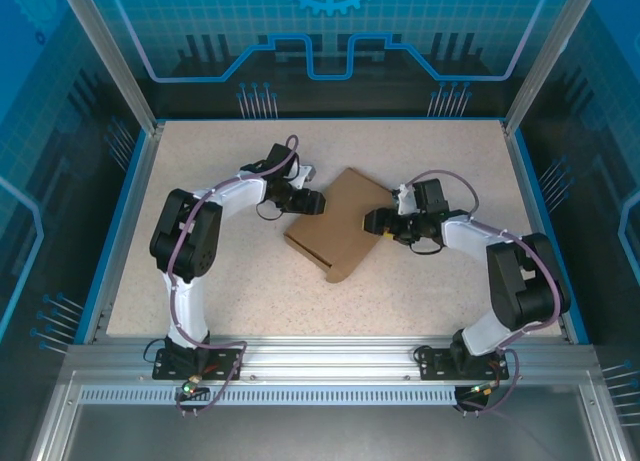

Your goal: Fold the paper box

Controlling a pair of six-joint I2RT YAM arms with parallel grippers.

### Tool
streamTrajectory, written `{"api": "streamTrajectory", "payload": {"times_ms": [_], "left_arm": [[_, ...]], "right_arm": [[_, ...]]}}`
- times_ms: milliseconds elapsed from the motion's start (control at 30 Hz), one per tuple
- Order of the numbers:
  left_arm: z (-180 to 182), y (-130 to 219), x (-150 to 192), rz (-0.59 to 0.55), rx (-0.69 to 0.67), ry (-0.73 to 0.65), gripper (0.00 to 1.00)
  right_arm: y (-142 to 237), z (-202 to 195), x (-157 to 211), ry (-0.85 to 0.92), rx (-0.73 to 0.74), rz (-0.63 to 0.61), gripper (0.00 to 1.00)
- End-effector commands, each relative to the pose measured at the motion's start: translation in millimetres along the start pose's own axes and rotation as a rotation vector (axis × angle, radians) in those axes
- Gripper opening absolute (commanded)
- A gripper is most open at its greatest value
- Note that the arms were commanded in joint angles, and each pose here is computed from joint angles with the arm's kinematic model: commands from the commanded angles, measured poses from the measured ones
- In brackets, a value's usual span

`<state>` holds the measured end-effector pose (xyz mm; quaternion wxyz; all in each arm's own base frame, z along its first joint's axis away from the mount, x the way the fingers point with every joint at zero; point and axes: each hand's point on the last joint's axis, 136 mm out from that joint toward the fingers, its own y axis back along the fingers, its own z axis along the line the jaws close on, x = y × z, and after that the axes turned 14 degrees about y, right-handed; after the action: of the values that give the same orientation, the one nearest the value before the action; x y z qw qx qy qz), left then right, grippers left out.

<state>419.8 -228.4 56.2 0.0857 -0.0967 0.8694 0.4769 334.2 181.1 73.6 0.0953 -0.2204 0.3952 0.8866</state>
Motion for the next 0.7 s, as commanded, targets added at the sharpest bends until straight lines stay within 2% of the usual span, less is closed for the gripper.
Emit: {"api": "streamTrajectory", "payload": {"times_ms": [0, 200, 433, 667], "left_arm": [[8.9, -10.1, 17.6, 0.069, -0.019, 0.011, 0.64], [8.7, -14.9, 28.0, 0.091, -0.003, 0.021, 0.60], [0.8, -20.8, 37.1, 0.112, 0.016, 0.016, 0.54], [-8.8, -22.5, 44.1, 0.129, 0.048, 0.012, 0.53]], "right_arm": [[-10.0, 1.9, -3.6, -0.018, -0.038, -0.025, 0.81], [-24.1, -2.6, -1.7, -0.040, -0.063, -0.017, 0.76], [-35.9, 17.2, -6.3, 0.012, -0.132, -0.018, 0.67], [-19.7, 32.1, -19.4, 0.047, -0.157, -0.096, 0.65]]}}
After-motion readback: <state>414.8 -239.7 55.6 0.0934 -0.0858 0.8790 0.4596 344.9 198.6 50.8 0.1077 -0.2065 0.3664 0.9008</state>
